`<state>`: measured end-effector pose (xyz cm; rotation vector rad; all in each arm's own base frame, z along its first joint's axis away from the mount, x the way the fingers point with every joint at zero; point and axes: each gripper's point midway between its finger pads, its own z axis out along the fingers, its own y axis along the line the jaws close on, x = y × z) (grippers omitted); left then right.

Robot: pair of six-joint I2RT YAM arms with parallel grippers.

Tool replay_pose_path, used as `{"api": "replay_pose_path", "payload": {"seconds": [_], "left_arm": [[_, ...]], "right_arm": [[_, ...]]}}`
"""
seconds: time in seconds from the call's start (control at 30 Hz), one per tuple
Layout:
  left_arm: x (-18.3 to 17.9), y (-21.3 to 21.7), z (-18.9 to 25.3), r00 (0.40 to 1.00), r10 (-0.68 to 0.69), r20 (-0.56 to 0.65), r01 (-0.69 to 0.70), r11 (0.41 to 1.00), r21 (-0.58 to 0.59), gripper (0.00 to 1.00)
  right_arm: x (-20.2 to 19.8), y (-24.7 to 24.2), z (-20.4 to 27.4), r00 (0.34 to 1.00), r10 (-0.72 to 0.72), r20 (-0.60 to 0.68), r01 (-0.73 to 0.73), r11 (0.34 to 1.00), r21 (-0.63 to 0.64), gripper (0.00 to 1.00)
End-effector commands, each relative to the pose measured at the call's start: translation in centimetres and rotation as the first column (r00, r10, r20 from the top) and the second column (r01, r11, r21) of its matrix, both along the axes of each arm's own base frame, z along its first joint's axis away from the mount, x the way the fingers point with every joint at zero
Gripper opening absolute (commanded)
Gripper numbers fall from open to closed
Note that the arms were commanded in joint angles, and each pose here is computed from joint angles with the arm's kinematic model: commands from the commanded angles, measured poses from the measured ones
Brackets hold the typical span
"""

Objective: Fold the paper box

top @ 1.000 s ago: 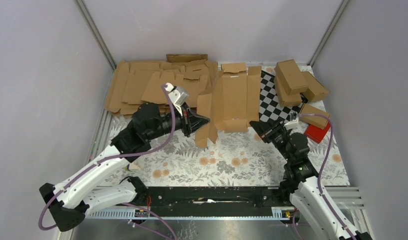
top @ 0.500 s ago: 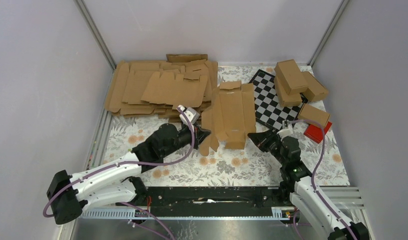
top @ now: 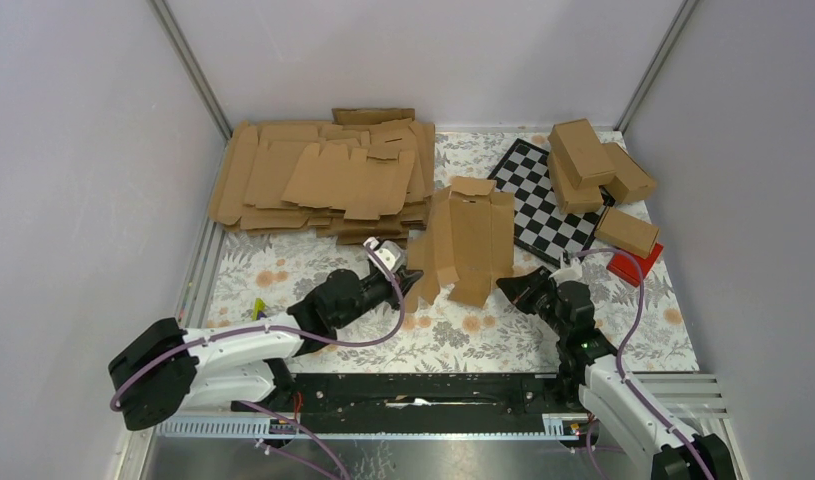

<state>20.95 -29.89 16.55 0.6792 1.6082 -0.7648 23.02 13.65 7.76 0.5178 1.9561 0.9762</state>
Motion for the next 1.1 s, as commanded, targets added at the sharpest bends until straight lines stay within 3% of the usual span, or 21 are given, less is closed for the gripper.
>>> {"api": "replay_pose_path", "payload": {"seconds": [0.0, 0.4, 0.8, 1.07], "left_arm": [[0.4, -0.6, 0.7, 0.997, -0.009, 0.079, 0.010, 1.000, -0.011, 0.00], [2.5, -0.9, -1.8, 0.995, 0.065, 0.071, -0.070, 0.995, 0.073, 0.00], [1.5, -2.0, -2.0, 0.993, 0.021, 0.113, -0.034, 0.993, 0.116, 0.00], [-0.5, -3.0, -0.4, 0.992, -0.054, 0.113, 0.054, 0.999, 0.000, 0.00]], "right_arm": [[0.7, -0.4, 0.8, 0.997, 0.001, 0.083, 0.003, 0.999, -0.051, 0.14], [0.4, 0.0, -1.4, 0.999, 0.038, -0.004, -0.038, 0.996, -0.084, 0.15], [1.3, -1.0, -0.2, 0.997, -0.074, -0.003, 0.074, 0.997, -0.027, 0.19], [2.3, -1.5, -0.5, 0.975, -0.192, -0.112, 0.202, 0.976, 0.087, 0.19]]}}
